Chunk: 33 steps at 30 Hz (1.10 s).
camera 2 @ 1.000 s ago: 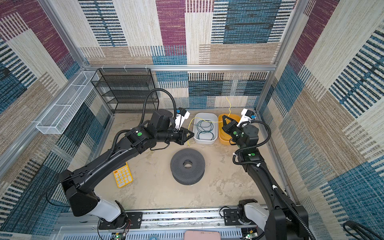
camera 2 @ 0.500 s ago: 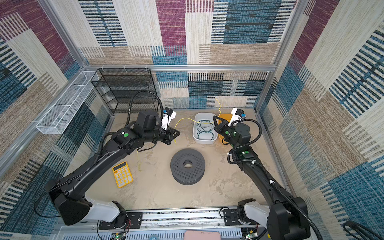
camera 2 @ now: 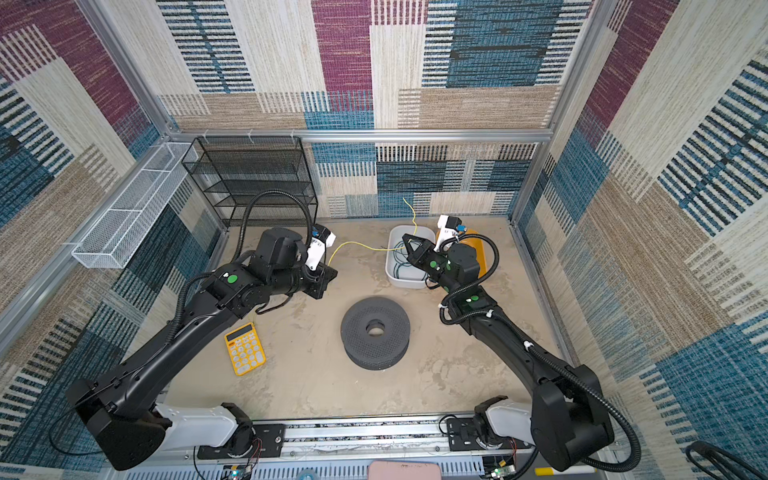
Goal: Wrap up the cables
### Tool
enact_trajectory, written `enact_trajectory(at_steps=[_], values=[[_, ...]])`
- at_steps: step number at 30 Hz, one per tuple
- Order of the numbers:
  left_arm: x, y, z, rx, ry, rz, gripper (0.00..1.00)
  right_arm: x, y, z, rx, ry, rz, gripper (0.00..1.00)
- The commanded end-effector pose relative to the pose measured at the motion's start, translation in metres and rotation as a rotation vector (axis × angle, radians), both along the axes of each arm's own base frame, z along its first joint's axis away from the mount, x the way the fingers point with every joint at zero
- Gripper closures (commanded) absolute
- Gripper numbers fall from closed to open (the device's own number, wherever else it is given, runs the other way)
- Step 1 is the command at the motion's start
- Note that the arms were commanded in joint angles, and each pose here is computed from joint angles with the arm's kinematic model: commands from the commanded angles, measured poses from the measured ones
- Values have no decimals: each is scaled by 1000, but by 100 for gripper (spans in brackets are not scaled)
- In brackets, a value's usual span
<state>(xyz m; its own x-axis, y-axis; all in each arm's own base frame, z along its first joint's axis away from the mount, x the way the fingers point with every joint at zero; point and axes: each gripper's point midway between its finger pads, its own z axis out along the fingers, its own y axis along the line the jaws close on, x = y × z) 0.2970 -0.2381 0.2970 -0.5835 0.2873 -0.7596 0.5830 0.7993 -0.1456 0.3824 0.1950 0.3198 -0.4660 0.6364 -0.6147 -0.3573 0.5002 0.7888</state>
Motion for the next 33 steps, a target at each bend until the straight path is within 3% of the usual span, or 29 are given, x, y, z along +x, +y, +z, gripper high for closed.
enact_trajectory(at_steps=[1,10,16,24,33], values=[[6,14,0,77,-85,14,100,2,2,27,41,-84,-5,100],[5,13,-7,104,-107,-33,100,10,-4,48,24,-143,-61,100],[14,19,-22,202,-114,-28,100,18,-13,77,24,-212,-128,100],[25,39,-40,345,-146,21,100,19,-23,97,98,-265,-149,100],[23,36,-66,445,-119,-39,100,32,-33,104,214,-276,-122,100]])
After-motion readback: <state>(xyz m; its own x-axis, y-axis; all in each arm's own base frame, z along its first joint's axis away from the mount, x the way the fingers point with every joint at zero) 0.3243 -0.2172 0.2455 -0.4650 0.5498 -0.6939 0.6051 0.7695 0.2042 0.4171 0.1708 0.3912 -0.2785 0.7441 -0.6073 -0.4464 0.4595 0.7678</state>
